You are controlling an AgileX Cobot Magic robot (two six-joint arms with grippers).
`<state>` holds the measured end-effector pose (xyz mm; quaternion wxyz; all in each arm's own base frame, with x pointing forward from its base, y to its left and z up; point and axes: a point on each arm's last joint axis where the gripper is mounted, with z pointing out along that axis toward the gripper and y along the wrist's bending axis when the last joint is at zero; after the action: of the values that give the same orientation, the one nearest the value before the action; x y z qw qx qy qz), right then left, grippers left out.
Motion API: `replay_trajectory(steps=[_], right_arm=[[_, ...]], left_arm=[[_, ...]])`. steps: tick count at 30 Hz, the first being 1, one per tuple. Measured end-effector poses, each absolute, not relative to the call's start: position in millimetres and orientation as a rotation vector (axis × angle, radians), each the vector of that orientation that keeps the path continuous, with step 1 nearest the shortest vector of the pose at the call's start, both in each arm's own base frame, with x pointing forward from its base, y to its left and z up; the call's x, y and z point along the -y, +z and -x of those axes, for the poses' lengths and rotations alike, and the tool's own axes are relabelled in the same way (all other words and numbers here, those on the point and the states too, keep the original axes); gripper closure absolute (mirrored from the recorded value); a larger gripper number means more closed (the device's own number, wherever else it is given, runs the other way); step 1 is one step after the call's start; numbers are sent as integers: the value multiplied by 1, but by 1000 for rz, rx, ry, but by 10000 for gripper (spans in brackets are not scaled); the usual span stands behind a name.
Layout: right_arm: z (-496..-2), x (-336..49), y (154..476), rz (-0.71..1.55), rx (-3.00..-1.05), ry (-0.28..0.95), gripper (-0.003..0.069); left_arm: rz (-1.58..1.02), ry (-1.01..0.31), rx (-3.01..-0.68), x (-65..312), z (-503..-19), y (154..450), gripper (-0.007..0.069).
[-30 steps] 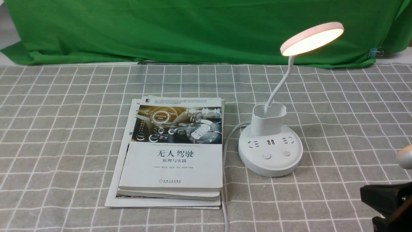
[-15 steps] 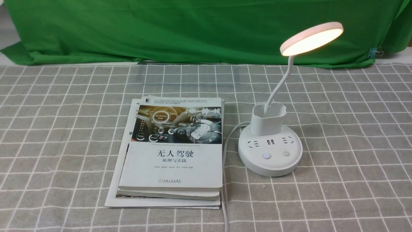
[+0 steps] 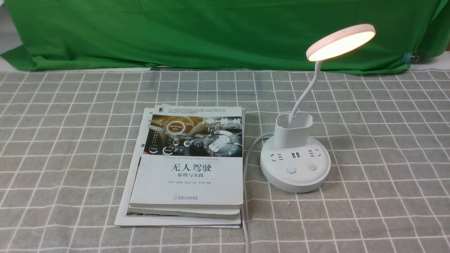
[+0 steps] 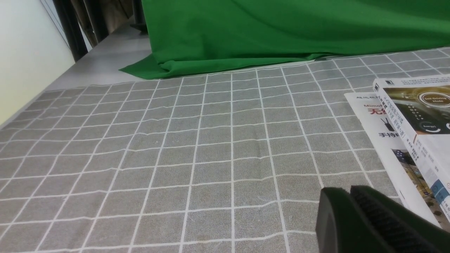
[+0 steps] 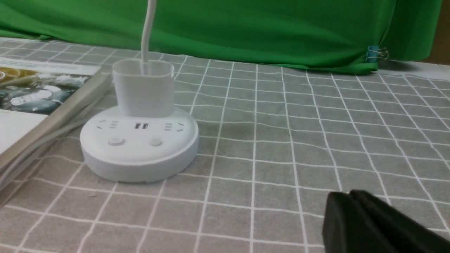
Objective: Turn on the desk lamp on the grey coffee tablecloth with your hand.
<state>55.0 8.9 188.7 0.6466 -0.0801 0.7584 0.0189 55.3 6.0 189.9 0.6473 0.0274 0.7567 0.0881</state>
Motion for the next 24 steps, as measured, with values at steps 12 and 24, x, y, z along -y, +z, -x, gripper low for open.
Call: replay_trajectory(steps=[12,24], right_arm=[[-55,-9,188,184,-1728,42,583],[-55,-9,188,184,-1728,42,556]], left_arm=[[-62,200,-1721,-6,-55,190,606],[-62,200,-1721,-6,-55,190,606]])
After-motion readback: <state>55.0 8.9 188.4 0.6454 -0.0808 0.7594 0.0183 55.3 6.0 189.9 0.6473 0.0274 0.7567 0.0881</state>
